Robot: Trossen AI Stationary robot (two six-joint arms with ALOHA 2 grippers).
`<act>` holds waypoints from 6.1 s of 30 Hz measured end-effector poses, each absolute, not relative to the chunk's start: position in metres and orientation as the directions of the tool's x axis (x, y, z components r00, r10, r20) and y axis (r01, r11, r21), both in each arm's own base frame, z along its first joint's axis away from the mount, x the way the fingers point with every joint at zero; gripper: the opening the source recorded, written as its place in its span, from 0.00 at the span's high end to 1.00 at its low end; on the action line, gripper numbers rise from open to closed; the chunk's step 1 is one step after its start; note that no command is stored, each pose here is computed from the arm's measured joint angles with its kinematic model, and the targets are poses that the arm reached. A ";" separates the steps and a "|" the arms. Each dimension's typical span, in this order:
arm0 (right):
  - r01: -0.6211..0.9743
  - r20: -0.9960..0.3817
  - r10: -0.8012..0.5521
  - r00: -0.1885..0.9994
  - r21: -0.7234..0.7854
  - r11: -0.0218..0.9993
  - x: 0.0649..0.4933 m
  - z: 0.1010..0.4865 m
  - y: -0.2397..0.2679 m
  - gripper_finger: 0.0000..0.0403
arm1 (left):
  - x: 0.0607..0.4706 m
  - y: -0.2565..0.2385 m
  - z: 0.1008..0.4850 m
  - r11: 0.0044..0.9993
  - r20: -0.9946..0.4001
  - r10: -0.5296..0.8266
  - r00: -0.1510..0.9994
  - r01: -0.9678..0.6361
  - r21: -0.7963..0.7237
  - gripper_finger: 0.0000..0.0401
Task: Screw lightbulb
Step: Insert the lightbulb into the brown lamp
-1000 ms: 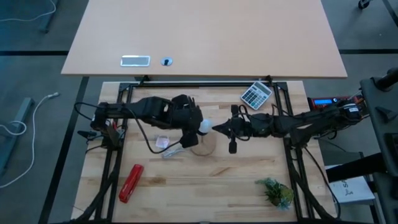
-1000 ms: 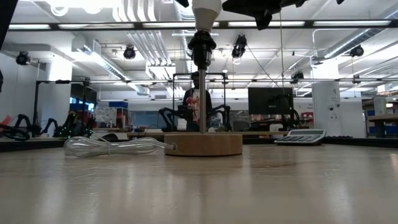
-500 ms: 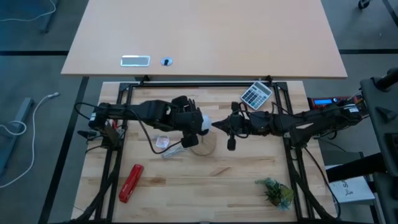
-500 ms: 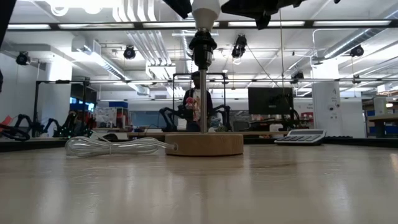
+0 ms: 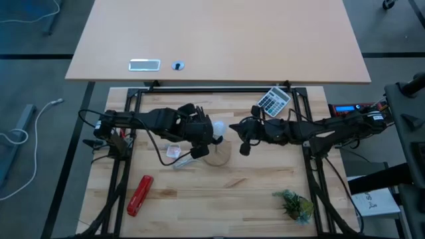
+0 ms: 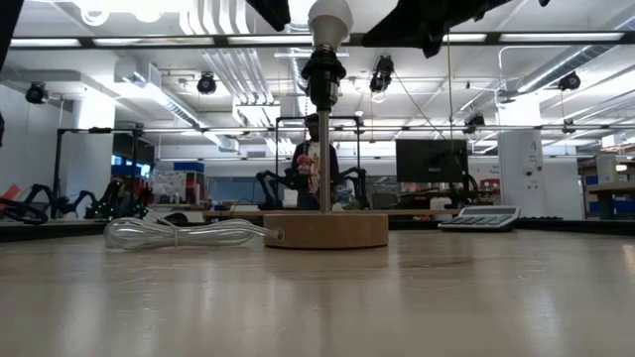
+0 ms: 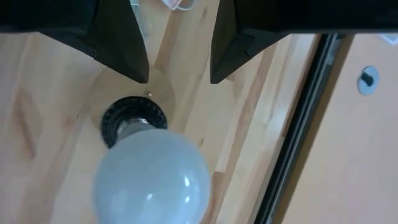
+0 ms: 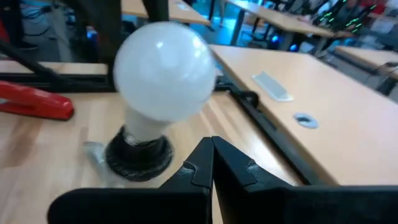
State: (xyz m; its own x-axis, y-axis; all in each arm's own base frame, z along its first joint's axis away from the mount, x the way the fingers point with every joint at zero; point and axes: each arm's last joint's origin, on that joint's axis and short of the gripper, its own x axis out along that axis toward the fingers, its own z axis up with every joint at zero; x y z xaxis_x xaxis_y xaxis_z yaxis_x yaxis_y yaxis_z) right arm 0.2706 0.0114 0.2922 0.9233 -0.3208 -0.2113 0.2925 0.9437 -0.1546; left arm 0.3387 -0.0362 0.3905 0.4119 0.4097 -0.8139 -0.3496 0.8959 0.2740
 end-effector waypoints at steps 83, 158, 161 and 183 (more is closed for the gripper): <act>0.181 -0.192 -0.214 0.958 -0.179 0.967 0.286 0.296 0.015 1.00 | 0.339 -0.088 0.364 0.800 -0.560 0.582 0.589 -0.539 0.264 0.80; 0.113 -0.153 -0.159 0.975 -0.273 0.955 0.287 0.301 0.009 1.00 | 0.331 -0.101 0.325 0.697 -0.380 0.717 0.584 -0.599 0.394 1.00; 0.108 -0.152 -0.155 0.976 -0.279 0.954 0.287 0.301 0.009 1.00 | 0.331 -0.101 0.325 0.697 -0.381 0.717 0.584 -0.590 0.408 0.99; 0.190 -0.178 -0.252 0.951 -0.306 0.933 0.287 0.298 0.008 1.00 | 0.326 -0.104 0.289 0.667 -0.360 0.742 0.566 -0.567 0.483 0.99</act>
